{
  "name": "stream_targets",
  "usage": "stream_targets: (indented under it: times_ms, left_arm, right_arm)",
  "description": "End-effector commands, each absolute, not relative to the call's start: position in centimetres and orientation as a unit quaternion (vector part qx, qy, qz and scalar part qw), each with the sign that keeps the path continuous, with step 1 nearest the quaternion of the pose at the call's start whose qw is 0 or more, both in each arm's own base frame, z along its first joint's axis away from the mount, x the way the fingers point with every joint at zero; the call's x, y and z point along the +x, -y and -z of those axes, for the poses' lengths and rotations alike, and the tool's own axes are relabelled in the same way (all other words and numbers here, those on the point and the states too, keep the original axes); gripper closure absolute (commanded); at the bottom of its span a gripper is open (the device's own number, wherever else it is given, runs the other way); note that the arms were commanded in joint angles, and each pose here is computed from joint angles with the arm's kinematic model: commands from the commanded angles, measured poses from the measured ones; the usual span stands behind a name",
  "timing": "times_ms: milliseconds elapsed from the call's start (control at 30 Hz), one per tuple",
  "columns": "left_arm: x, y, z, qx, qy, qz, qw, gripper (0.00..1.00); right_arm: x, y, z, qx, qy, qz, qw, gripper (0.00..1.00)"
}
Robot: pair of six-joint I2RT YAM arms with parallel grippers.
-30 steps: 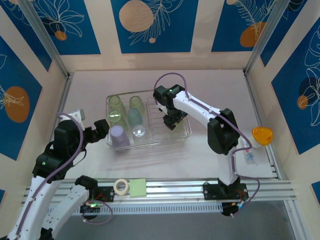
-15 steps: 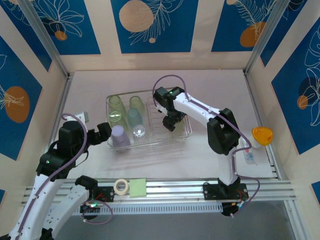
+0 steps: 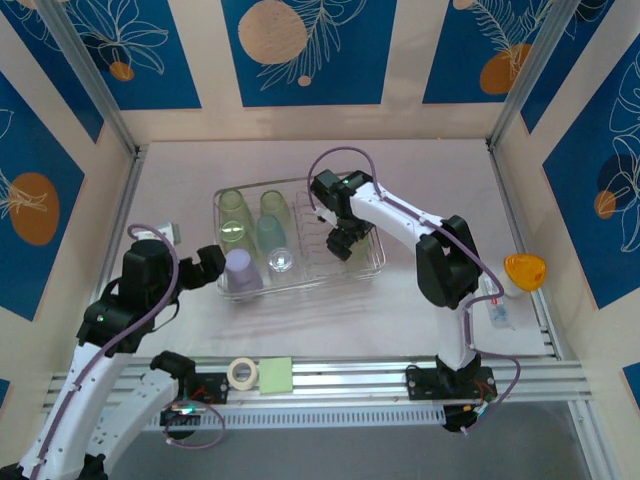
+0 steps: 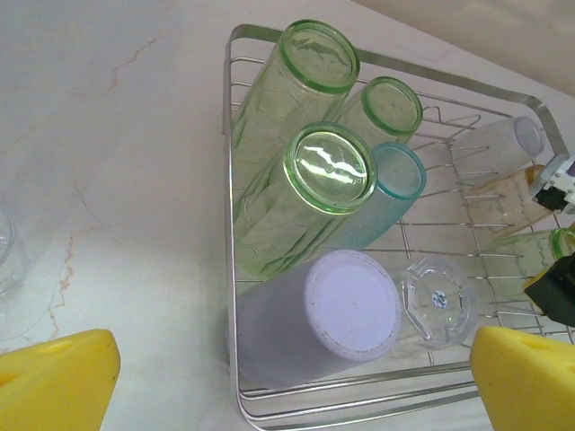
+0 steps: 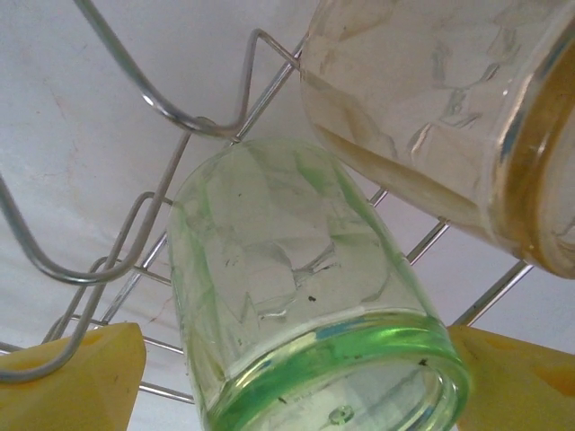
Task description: Load the cups into the dish rack
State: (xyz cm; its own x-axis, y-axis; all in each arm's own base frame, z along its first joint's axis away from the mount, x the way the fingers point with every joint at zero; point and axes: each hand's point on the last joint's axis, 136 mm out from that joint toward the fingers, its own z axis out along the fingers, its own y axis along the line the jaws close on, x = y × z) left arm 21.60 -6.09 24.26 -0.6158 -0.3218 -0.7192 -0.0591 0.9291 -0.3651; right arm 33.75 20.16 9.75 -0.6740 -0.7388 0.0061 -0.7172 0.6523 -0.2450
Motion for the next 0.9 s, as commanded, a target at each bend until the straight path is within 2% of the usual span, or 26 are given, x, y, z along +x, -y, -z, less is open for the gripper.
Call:
stream_targets:
  times_ms: [0,333,433,500,533,567,633,733,867]
  left_arm:
    - [21.3,6.1,-23.8,-0.107,-0.89,0.156,0.416,0.0]
    - [20.2,4.2,-24.1,-0.132,-0.889,0.121,0.422,0.0]
    - [19.6,2.8,-23.4,-0.157,-0.895,0.087,0.409,0.0]
    - [19.4,2.6,-22.9,-0.158,-0.901,0.077,0.396,0.0]
    - [19.3,2.7,-22.7,-0.156,-0.905,0.077,0.389,0.0]
    - [19.2,2.8,-22.5,-0.155,-0.906,0.077,0.386,0.0]
    - [19.2,2.9,-22.5,-0.153,-0.907,0.08,0.385,0.0]
    - [19.2,2.9,-22.6,-0.152,-0.904,0.083,0.391,0.0]
    - [18.9,2.4,-22.5,-0.155,-0.903,0.072,0.393,0.0]
  right_arm:
    - [32.9,-20.0,-10.8,-0.369,-0.925,0.089,0.03,0.13]
    - [32.5,-20.3,-15.0,-0.33,-0.94,0.067,0.056,0.13]
    - [31.8,-20.5,-16.3,-0.313,-0.946,0.046,0.064,0.17]
    - [31.3,-20.4,-17.0,-0.301,-0.951,0.032,0.067,0.26]
    - [31.0,-20.4,-17.3,-0.294,-0.953,0.024,0.069,0.34]
    - [30.8,-20.4,-17.6,-0.289,-0.954,0.017,0.072,0.5]
    - [30.4,-20.3,-17.9,-0.281,-0.957,0.007,0.076,0.64]
    - [29.8,-20.1,-17.8,-0.28,-0.957,0.0,0.077,0.72]
    - [28.8,-19.7,-16.9,-0.281,-0.958,-0.002,0.062,0.76]
